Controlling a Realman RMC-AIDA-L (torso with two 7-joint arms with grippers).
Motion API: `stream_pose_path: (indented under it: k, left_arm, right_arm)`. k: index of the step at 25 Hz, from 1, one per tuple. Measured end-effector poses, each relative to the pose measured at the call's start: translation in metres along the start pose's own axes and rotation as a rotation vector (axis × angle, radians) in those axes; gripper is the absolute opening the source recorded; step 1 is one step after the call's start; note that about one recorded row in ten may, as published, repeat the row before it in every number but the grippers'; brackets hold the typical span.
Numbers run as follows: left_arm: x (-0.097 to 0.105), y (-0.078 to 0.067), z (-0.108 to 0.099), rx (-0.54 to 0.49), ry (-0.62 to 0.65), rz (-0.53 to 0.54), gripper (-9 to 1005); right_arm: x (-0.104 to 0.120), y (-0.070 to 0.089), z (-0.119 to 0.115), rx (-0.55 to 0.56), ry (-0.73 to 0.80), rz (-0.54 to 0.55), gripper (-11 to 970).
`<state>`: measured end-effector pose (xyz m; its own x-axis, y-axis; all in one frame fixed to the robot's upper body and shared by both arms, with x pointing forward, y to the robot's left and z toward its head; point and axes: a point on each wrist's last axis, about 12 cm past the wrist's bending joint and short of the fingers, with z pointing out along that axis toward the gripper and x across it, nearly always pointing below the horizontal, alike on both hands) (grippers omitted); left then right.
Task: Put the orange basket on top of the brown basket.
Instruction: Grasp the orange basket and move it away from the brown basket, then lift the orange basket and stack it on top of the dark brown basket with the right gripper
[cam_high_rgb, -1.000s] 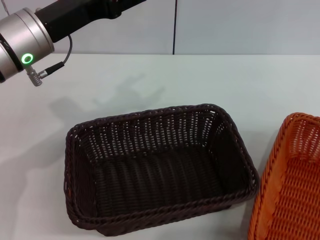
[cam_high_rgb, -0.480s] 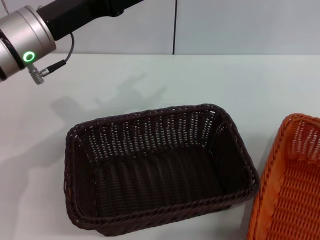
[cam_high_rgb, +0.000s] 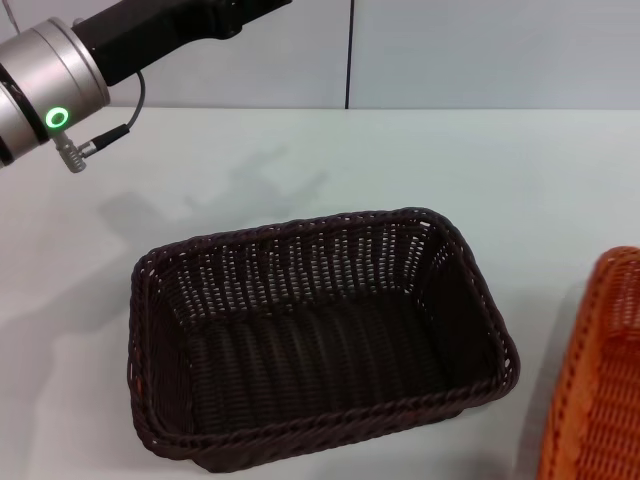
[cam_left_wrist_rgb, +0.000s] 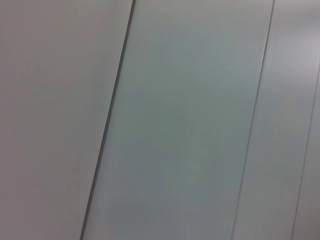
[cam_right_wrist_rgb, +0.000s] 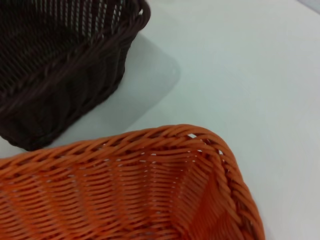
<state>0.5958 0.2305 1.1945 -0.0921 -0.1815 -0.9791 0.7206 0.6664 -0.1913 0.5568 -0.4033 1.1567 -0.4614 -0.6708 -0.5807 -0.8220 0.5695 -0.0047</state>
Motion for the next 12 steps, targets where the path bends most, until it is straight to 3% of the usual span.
stream_pose_path:
  k: [1,5,12]
  left_arm:
    - [0.000,0.000,0.000,0.000,0.000,0.000,847]
    - [0.002,0.002,-0.002,-0.009,0.001,-0.007,847]
    - [0.003,0.006,-0.002,-0.009,-0.003,-0.013,847]
  right_arm:
    - [0.000,0.000,0.000,0.000,0.000,0.000,334]
    - [0.023,0.000,-0.037,-0.022,-0.022,0.068,238]
    - [0.056,0.003,-0.071,0.019,-0.060,0.178,168]
